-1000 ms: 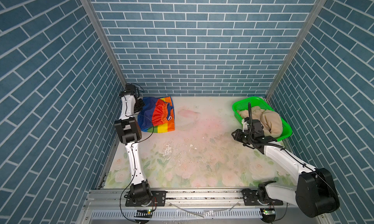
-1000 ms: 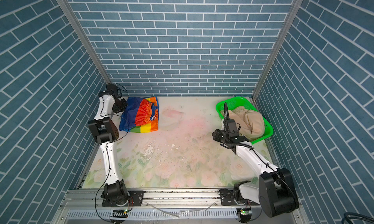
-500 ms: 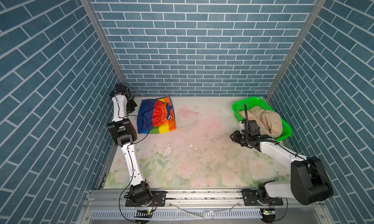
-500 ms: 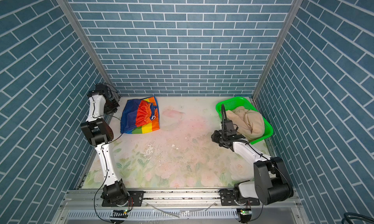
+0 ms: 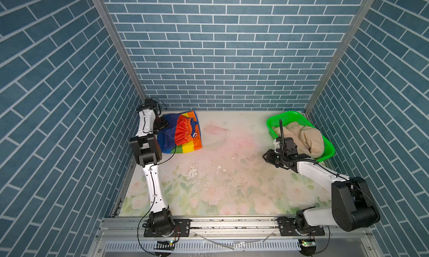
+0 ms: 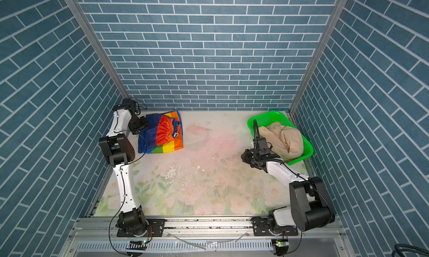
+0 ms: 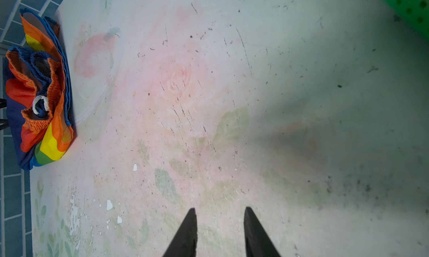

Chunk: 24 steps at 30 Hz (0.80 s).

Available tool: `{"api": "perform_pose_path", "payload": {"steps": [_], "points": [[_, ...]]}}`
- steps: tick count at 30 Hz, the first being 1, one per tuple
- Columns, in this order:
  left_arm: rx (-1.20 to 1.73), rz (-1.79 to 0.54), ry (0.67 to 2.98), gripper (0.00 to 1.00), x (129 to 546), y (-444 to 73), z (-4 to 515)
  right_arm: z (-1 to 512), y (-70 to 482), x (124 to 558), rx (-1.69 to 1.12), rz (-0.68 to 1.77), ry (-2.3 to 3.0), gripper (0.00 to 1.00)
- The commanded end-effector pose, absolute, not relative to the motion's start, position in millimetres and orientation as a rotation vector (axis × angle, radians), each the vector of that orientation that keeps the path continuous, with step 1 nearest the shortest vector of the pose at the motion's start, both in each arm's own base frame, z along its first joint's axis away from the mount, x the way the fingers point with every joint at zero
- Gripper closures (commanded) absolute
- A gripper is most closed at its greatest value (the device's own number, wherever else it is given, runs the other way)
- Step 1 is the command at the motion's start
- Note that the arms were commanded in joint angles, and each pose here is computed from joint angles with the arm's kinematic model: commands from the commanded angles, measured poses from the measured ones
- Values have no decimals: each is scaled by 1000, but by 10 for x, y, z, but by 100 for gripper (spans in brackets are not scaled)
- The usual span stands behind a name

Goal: Fold and stack the shorts

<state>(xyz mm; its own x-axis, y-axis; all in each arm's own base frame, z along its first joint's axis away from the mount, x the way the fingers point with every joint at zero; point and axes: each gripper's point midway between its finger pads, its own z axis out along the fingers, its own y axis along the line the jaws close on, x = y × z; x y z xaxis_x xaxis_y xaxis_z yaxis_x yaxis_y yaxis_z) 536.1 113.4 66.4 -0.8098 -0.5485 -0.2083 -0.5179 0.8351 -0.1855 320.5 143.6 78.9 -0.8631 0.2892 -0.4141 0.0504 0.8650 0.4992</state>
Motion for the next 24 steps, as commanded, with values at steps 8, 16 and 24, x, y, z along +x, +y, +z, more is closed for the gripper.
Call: {"api": "perform_pose_path", "payload": {"steps": [8,16,24], "points": [[-877,-231,2779,49,5347,1154,352,918,1427,3275,270,671,2509,64],[-885,-140,2843,56,5297,1260,200,896,1416,3271,272,662,2514,64],[-895,-66,2827,100,5298,1354,300,866,1384,3248,283,647,2516,64]]}}
